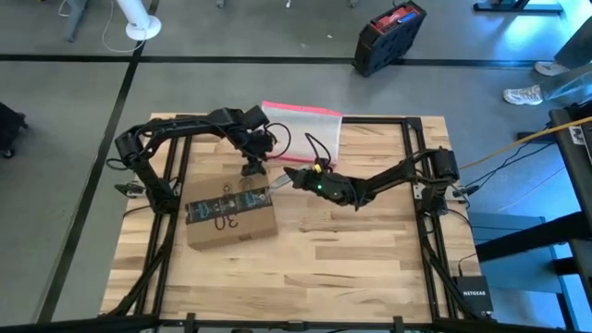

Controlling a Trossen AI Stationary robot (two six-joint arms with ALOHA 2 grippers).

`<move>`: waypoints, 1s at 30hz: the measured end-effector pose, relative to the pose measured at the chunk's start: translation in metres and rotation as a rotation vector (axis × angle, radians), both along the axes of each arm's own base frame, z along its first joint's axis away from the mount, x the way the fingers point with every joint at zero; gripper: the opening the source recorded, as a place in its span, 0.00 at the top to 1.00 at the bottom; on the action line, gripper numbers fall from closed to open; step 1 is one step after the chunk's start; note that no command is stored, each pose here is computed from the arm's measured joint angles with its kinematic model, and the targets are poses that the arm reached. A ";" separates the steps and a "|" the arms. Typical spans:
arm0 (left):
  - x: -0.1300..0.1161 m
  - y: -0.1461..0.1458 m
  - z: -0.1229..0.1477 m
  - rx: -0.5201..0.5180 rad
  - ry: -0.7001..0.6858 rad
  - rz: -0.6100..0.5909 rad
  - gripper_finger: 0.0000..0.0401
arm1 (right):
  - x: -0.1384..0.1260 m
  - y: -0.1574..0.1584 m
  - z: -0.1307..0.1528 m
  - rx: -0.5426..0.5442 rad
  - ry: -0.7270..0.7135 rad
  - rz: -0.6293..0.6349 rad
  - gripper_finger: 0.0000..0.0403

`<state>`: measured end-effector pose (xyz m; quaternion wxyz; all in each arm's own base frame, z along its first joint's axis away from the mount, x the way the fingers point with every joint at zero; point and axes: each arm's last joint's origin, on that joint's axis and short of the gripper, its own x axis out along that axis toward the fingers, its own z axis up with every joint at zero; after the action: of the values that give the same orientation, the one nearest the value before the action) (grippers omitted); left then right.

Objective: Unpack boxes
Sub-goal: Open the cardboard box using the gray cutter

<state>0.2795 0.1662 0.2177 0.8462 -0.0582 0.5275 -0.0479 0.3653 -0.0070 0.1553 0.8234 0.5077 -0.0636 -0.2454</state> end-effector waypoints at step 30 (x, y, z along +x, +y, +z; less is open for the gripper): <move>-0.118 -0.022 0.027 -0.232 0.146 0.577 0.40 | 0.001 -0.020 0.001 -0.057 0.017 0.105 0.83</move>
<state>0.1612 0.1445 0.2444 0.7726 -0.3046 0.5395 0.1385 0.3662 -0.0267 0.1562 0.8497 0.4846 -0.0370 -0.2044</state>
